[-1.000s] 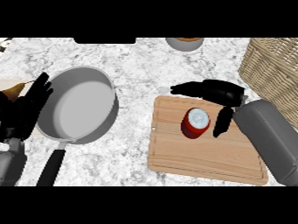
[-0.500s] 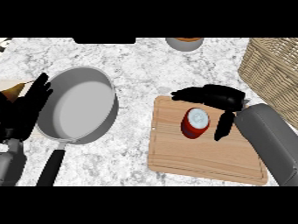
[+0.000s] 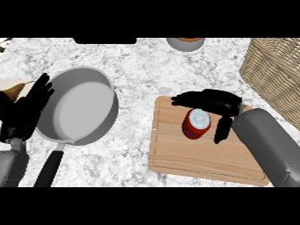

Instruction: Pick the can from the cutting board and place it in the basket

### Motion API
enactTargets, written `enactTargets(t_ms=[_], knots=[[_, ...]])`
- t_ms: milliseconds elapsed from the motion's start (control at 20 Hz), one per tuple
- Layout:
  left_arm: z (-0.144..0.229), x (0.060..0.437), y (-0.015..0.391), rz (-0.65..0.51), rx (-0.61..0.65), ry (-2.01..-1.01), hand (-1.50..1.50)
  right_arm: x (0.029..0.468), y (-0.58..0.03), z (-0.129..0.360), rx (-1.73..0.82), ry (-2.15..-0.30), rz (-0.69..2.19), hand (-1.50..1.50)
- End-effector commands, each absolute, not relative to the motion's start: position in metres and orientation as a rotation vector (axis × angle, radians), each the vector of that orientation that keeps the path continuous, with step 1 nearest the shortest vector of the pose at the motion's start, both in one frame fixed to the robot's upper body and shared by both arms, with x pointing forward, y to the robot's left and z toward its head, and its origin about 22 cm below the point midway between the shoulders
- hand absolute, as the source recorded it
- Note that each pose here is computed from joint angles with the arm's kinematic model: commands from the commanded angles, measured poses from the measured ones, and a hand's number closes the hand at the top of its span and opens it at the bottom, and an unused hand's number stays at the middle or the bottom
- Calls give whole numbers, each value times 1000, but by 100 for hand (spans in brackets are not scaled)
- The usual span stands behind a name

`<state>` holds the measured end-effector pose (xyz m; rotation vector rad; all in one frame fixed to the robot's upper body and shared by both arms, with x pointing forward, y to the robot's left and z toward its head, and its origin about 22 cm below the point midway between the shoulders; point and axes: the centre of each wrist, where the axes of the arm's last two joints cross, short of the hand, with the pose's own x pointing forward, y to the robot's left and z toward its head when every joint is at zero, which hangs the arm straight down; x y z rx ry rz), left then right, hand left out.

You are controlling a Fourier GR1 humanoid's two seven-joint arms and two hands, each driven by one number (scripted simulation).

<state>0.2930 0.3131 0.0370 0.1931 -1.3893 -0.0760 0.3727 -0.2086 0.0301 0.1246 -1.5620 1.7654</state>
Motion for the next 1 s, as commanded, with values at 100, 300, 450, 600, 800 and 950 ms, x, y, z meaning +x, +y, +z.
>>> enactTargets(t_ms=[100, 300, 450, 600, 800, 950], knots=[[50, 297, 309, -66, 191, -1384, 0, 364, -191, 20, 171, -1562, 1802, -150], [41, 295, 325, -79, 186, -1386, 0, 359, -197, 26, 127, -1561, 1947, 150], [35, 284, 326, -77, 177, -1381, 0, 349, -182, -8, 114, -1549, 1959, 150], [44, 293, 315, -80, 198, -1403, 0, 341, -200, 2, 126, -1560, 1969, 150], [43, 300, 312, -75, 191, -1388, 0, 361, -171, 5, -57, -1504, 1781, 150], [35, 286, 320, -61, 194, -1375, 0, 365, -193, -6, -333, -1337, 1359, 150]])
